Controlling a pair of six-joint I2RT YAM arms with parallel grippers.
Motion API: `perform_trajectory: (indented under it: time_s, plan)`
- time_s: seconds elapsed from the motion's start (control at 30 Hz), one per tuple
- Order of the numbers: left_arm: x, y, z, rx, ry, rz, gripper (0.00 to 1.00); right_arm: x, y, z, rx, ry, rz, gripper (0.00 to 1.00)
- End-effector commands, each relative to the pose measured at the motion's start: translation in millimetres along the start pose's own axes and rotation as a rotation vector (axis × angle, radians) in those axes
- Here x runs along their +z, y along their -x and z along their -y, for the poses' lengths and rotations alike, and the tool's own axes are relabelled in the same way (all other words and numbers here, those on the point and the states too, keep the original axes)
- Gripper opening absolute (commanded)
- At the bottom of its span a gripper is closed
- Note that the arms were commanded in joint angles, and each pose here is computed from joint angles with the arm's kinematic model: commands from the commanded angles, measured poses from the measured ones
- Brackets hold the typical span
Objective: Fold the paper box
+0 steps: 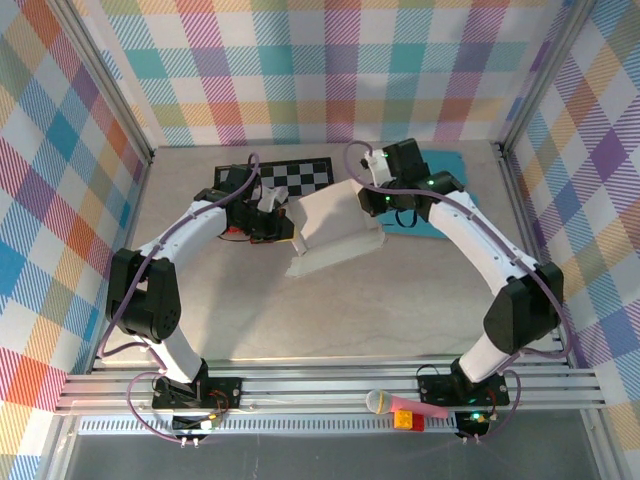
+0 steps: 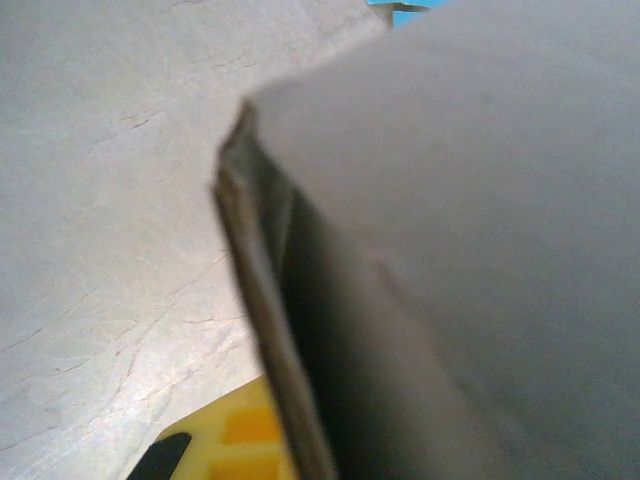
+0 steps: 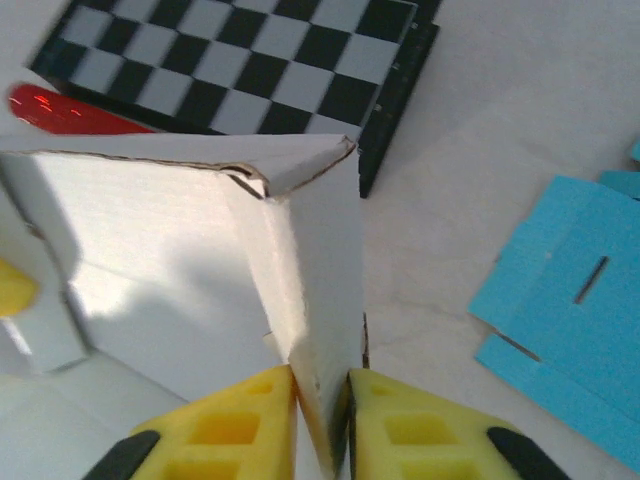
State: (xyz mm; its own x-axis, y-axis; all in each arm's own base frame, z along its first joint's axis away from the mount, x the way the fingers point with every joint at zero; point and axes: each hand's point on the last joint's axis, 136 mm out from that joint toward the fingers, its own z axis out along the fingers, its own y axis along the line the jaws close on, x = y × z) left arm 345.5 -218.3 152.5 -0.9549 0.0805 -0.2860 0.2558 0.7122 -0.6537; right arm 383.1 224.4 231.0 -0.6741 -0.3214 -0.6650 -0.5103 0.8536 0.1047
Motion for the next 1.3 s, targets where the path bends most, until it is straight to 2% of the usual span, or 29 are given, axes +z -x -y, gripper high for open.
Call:
perform_trajectory:
  time_s: [0.0,0.13,0.2,0.5,0.57,0.7,0.97,1.13,1.17,1.27]
  plan:
    - [-17.7,10.7,30.8,0.089,-0.068,0.049,0.00,6.2,-7.7,3.1,-0.052,-0.142,-0.054,0.13]
    - [-17.2,10.2,29.5,0.090,-0.058,0.049,0.00,5.0,-8.5,13.2,-0.018,-0.268,-0.045,0.03]
    - [-17.1,9.5,29.3,0.092,-0.055,0.048,0.00,3.9,-8.5,15.6,-0.002,-0.282,-0.036,0.00]
    - [-18.6,6.8,30.6,0.105,-0.035,0.047,0.00,8.4,-9.8,11.4,-0.031,-0.255,-0.043,0.00]
    - [-18.9,6.5,31.7,0.109,-0.033,0.048,0.00,9.5,-8.9,12.7,-0.032,-0.257,-0.046,0.09]
    - [-18.7,5.5,33.2,0.113,-0.032,0.044,0.00,15.5,-8.1,12.9,-0.028,-0.241,-0.064,0.16]
    - [-18.0,3.7,33.0,0.113,-0.031,0.036,0.00,22.1,-7.0,14.7,-0.013,-0.225,-0.081,0.21]
    - [-17.4,4.0,33.9,0.115,-0.031,0.037,0.00,25.9,-10.1,16.1,-0.004,-0.229,-0.094,0.29]
    - [-17.1,4.0,33.7,0.115,-0.030,0.036,0.00,26.5,-10.3,16.1,-0.003,-0.229,-0.095,0.28]
    - [-16.5,3.7,33.8,0.117,-0.027,0.036,0.00,25.7,-9.1,19.0,-0.001,-0.250,-0.095,0.11]
